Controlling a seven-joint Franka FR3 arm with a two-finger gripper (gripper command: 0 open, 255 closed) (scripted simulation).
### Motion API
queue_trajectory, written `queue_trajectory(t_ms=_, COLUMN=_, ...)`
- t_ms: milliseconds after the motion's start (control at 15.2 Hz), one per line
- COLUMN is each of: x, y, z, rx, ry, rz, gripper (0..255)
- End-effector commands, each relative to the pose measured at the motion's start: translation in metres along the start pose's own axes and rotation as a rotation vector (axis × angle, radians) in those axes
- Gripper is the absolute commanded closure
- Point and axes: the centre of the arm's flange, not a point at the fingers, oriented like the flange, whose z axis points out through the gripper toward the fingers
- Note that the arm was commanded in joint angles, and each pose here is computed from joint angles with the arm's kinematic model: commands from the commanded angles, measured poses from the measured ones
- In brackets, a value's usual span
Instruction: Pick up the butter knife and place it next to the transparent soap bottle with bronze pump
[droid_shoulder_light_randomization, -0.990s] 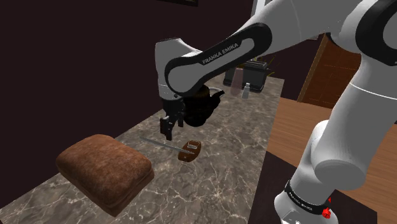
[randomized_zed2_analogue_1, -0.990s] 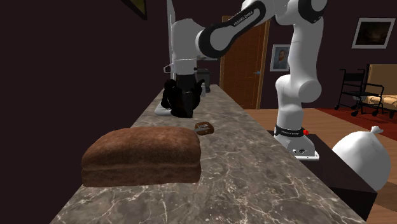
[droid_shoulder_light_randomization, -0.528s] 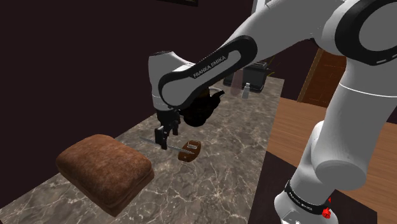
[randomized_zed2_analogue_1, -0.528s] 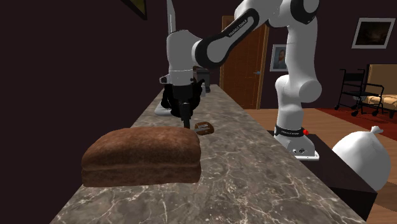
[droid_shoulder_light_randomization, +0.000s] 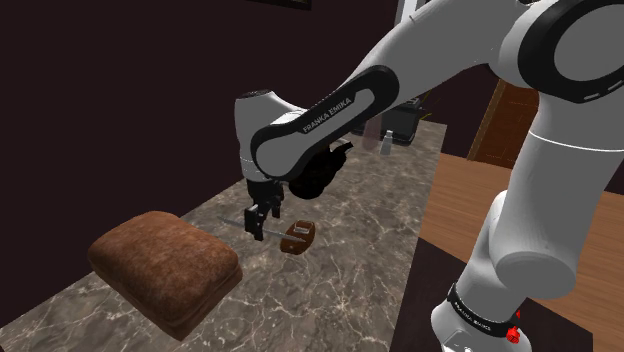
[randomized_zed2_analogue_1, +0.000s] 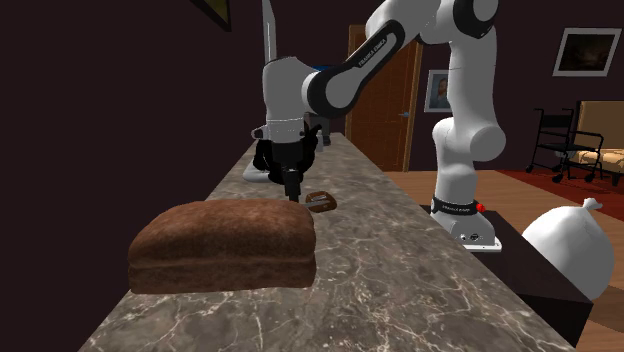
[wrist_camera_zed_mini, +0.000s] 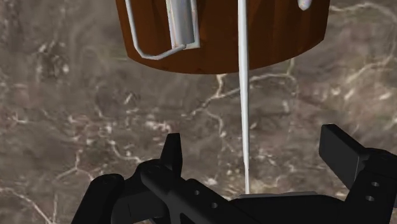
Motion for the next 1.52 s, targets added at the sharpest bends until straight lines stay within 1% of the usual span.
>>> queue_trajectory(t_ms=0, x=0.000, y=0.000, z=0.000, rx=0.000, ry=0.000, rz=0.000, gripper=0)
queue_trajectory(t_ms=66, x=0.000, y=0.000, z=0.000, rx=0.000, ry=0.000, rz=0.000, gripper=0)
queue_trajectory(t_ms=132, x=0.000, y=0.000, z=0.000, rx=0.000, ry=0.000, rz=0.000, gripper=255)
queue_trajectory(t_ms=726, x=0.000, y=0.000, z=0.000, rx=0.000, ry=0.000, rz=0.000, gripper=255)
queue_trajectory(t_ms=1452, x=-0.003, y=-0.001, z=-0.058, rx=0.000, ry=0.000, rz=0.000, gripper=255)
